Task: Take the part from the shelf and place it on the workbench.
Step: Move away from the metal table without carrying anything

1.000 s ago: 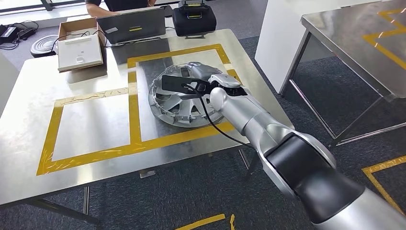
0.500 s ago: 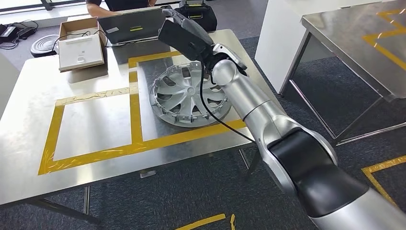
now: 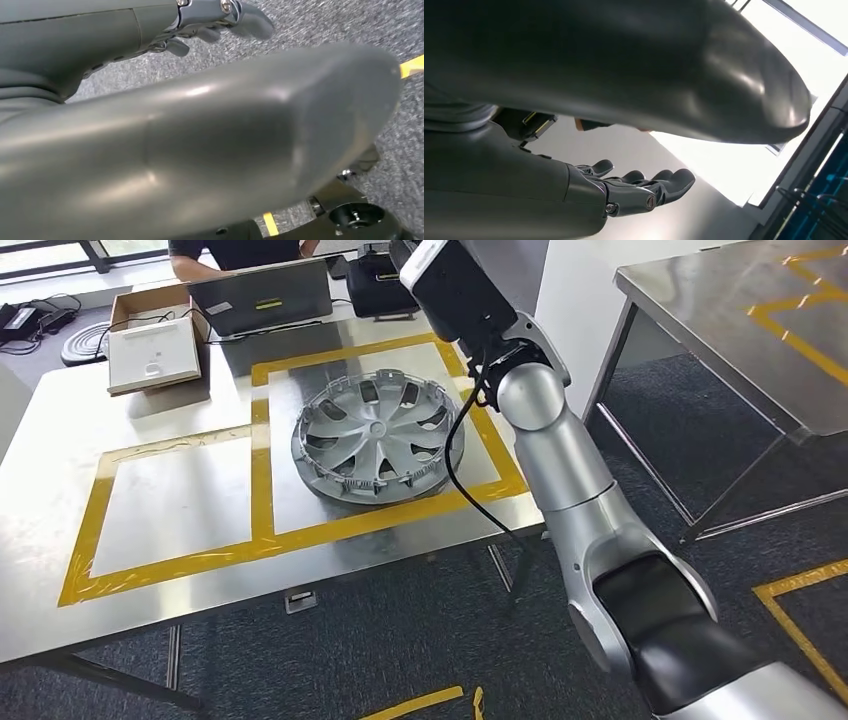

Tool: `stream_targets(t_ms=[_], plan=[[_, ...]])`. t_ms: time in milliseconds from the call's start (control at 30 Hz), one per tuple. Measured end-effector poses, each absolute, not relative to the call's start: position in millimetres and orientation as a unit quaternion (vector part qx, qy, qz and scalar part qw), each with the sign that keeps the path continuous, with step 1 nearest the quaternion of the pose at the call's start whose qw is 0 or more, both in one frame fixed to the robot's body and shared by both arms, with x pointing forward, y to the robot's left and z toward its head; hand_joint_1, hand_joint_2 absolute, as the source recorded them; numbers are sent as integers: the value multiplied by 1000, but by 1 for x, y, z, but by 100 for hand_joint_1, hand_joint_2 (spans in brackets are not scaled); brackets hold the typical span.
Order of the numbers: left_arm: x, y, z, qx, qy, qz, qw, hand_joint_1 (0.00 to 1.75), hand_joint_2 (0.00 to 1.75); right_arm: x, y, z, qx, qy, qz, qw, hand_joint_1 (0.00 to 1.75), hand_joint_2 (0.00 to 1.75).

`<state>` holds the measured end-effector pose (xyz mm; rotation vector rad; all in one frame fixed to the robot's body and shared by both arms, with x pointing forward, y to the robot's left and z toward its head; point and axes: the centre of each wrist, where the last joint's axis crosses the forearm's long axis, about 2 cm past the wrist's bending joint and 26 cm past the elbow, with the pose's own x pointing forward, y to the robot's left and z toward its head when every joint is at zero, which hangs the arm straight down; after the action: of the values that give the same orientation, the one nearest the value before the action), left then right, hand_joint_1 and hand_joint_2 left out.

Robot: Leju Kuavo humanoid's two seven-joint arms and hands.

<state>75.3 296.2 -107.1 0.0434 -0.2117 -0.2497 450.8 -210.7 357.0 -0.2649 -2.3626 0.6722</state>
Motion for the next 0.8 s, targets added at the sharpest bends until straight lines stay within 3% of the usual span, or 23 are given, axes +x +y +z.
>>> stream_targets(t_ms=[800], plan=[[76,295,-107,23,-103,-126,986,0,0,443,-229,351,-120,-906,248,322,0,0]])
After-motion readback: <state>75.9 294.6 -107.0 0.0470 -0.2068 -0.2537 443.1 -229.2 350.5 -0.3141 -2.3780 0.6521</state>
